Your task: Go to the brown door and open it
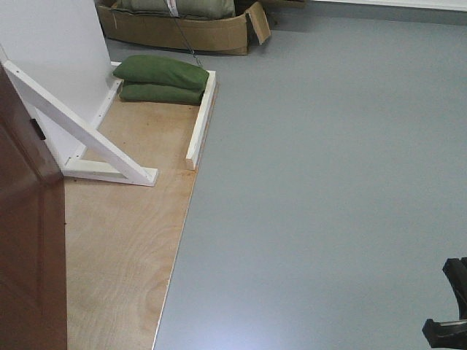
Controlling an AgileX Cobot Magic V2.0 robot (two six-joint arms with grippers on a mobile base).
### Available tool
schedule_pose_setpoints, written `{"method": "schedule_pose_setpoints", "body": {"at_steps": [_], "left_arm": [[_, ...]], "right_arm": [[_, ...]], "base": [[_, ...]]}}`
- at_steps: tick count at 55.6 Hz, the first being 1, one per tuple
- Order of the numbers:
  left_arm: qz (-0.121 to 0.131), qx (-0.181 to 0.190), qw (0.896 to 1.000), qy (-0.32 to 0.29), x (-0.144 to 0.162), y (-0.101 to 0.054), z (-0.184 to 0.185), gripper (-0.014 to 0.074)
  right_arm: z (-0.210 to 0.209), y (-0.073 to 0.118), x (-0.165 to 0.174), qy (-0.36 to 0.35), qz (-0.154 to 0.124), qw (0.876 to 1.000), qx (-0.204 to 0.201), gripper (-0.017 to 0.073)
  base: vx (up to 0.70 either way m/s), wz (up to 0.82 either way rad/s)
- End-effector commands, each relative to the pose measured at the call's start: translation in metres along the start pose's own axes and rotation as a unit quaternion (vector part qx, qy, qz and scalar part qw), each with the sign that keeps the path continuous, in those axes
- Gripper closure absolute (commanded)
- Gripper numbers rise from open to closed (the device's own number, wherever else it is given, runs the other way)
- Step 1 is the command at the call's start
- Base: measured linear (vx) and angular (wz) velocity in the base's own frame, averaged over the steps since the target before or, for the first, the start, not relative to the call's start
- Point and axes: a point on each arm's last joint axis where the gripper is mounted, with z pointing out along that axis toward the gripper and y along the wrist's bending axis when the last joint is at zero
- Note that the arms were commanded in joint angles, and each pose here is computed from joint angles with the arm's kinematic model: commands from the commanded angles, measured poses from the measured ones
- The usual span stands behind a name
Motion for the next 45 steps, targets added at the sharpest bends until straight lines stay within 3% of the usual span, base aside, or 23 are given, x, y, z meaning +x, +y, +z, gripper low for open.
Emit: {"method": "schedule_pose_setpoints", "body": {"at_steps": [1,6,14,19,23,31,45], "left_arm": [[0.008,-0.005,0.998,-0.069,-0.019,0.002,-0.004,0.0600],[0.008,-0.006,0.995,-0.100,-0.032,0.003,-0.005,0.0600],[0.005,-0.009,0.986,-0.167,-0.076,0.010,-0.009,0.0600],[-0.031,-0.007,0.979,-0.201,-0.115,0.017,-0.013,0.0600],[-0.042,-0.008,0.974,-0.221,-0.145,0.022,-0.016,0.0600],[-0.040,-0.020,0.967,-0.253,-0.191,0.031,-0.019,0.0600],[0.003,-0.084,0.956,-0.280,-0.247,0.048,-0.025,0.0600]], "right_arm": [[0.000,0.000,-0.006,-0.039,-0.006,0.999,0.002,0.0559],[0.000,0.000,-0.006,-0.039,-0.006,0.999,0.002,0.0559],[0.000,0.000,-0.006,-0.039,-0.006,0.999,0.002,0.0559],[0.000,0.000,-0.006,-0.039,-0.006,0.999,0.002,0.0559],[0.000,0.000,-0.006,-0.039,-0.006,0.999,0.002,0.0559],[0.000,0.000,-0.006,-0.039,-0.006,0.999,0.002,0.0559],[0.000,0.000,-0.006,-0.039,-0.006,0.999,0.002,0.0559]], "base": [[0.00,0.00],[0.00,0.00],[0.00,0.00],[0.00,0.00],[0.00,0.00],[0.00,0.00],[0.00,0.00]]}}
